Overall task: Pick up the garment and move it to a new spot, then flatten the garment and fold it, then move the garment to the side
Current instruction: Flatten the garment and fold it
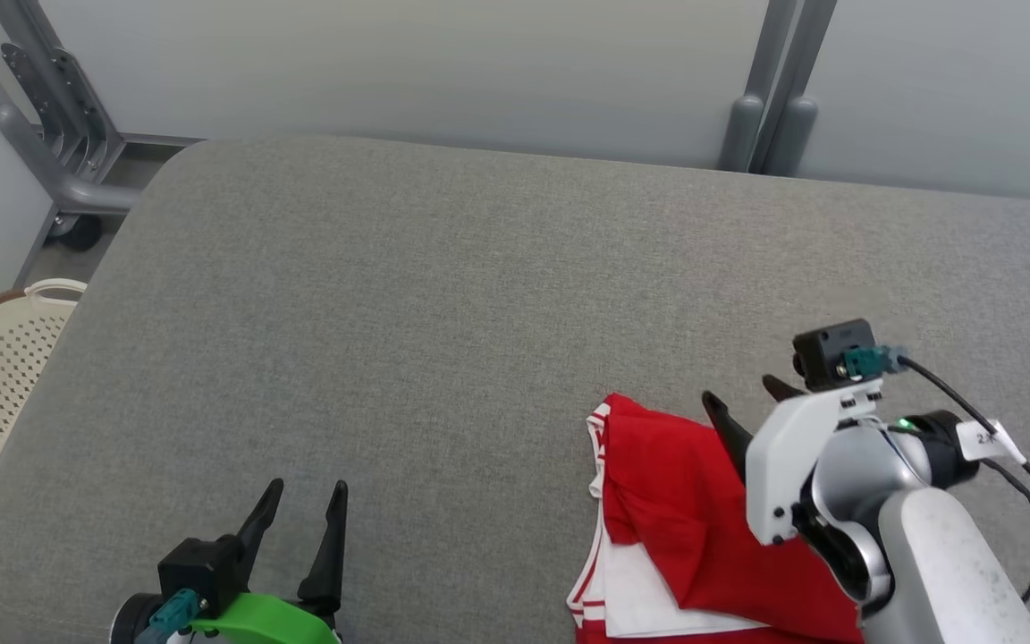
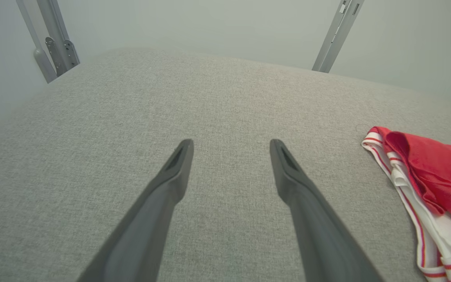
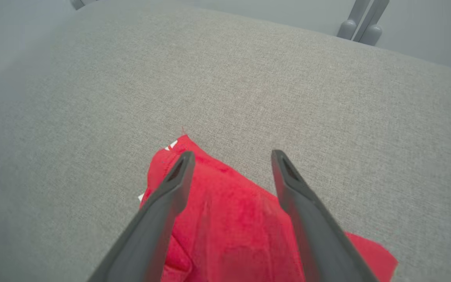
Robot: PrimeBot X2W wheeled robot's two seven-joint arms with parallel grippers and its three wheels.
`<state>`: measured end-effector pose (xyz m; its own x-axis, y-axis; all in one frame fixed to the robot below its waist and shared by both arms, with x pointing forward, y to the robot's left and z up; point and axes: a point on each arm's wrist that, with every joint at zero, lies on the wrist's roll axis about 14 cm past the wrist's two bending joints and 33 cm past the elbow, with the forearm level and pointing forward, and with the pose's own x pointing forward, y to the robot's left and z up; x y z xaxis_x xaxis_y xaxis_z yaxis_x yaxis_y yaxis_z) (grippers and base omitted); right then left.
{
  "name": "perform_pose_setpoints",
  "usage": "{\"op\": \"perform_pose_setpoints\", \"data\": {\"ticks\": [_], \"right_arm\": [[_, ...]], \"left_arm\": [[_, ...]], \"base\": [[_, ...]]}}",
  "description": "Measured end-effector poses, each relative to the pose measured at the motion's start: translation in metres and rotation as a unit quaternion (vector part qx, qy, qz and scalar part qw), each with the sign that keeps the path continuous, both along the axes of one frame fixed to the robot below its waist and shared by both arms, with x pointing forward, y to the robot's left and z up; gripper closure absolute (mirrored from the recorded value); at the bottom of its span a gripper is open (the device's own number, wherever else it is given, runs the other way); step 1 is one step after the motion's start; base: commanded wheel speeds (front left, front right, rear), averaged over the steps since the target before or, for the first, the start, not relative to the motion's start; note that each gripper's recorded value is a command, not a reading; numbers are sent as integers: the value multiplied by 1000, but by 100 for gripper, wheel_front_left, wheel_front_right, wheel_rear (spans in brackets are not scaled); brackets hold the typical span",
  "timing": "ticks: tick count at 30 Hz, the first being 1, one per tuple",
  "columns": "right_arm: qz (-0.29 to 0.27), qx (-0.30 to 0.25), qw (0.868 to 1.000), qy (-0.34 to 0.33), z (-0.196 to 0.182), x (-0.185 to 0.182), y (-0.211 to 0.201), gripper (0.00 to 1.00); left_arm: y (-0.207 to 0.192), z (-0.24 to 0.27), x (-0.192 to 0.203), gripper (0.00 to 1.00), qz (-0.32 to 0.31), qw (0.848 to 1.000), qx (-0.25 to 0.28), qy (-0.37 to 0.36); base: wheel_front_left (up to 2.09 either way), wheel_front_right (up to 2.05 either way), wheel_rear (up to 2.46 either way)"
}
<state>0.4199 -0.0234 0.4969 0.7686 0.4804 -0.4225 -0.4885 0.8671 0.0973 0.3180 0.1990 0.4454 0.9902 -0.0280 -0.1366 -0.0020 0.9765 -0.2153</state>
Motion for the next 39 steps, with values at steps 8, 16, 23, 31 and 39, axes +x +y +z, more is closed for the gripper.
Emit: {"op": "perform_pose_setpoints", "data": {"ticks": [8,16,23,31,39], "right_arm": [[-1,-70,997,29,-52,-36,-33,100],[25,-79,993,83,-91,-55,-26,100],[74,-81,990,87,-99,-62,5,100],[139,-78,983,91,-100,-84,43,100],[201,-82,971,101,-103,-113,74,100]], "left_arm": [[-3,-1,5,0,-2,1000,-3,3],[-2,-2,9,0,0,1000,-6,4],[0,-5,5,0,4,1000,-8,10],[4,-7,2,0,13,1000,-10,12],[4,-5,2,0,14,1000,-11,8]], "base": [[0,0,0],[0,0,0],[0,0,0],[0,0,0],[0,0,0]]}}
